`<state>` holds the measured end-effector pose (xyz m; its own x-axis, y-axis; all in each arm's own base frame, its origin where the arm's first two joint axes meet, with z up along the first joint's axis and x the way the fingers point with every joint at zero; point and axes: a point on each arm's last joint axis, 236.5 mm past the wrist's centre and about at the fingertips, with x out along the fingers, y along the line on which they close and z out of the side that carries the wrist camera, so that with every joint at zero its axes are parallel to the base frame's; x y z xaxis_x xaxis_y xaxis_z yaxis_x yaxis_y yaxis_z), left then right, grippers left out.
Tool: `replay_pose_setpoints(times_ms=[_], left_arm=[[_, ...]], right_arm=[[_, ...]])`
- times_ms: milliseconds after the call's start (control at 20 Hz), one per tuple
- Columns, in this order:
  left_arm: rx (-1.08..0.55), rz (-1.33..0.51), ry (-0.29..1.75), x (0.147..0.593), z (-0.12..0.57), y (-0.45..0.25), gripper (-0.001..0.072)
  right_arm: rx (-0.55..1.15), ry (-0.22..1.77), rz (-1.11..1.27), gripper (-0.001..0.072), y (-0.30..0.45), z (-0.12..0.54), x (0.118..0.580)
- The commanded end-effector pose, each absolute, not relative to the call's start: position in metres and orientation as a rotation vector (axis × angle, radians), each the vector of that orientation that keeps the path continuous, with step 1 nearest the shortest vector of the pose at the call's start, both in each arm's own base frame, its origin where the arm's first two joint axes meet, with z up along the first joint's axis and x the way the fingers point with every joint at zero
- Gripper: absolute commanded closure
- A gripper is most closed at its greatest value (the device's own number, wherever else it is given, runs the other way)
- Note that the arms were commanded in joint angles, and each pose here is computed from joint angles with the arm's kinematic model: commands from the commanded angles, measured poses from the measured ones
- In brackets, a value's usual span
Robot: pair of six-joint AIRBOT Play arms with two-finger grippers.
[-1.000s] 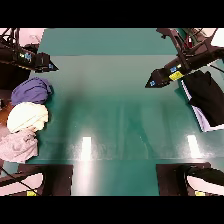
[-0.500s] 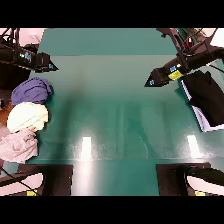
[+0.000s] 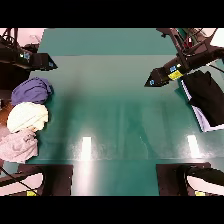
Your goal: Fold the shirts.
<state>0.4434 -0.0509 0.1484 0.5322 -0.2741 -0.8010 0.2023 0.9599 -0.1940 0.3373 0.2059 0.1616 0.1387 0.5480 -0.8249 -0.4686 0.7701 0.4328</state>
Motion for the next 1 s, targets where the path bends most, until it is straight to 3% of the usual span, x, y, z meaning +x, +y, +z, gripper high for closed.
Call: replay_pose_setpoints(times_ms=[0,250,700,750,800,850,950], left_arm=[[0.109,0.002,1.02,0.446,0.112,0.028,0.0108],[0.307,0.126,1.021,0.448,0.041,0.073,0.0109],[0.189,0.188,1.159,0.442,-0.025,0.094,0.0112],[0.18,0.187,1.158,0.443,-0.023,0.093,0.0309],[0.178,0.191,1.158,0.444,-0.018,0.093,0.0607],[0.175,0.197,1.157,0.445,-0.01,0.094,0.0674],[0.166,0.214,1.148,0.451,0.02,0.095,0.0682]], right_arm=[[0.077,1.229,0.737,0.0694,0.206,0.162,0.337],[0.076,1.232,0.737,0.0694,0.206,0.162,0.336],[0.077,1.23,0.738,0.0694,0.207,0.162,0.337],[0.077,1.229,0.737,0.0694,0.207,0.162,0.337],[0.077,1.229,0.737,0.0694,0.207,0.162,0.337],[0.077,1.228,0.738,0.0694,0.207,0.162,0.337],[0.081,1.208,0.729,0.0694,0.203,0.169,0.341]])
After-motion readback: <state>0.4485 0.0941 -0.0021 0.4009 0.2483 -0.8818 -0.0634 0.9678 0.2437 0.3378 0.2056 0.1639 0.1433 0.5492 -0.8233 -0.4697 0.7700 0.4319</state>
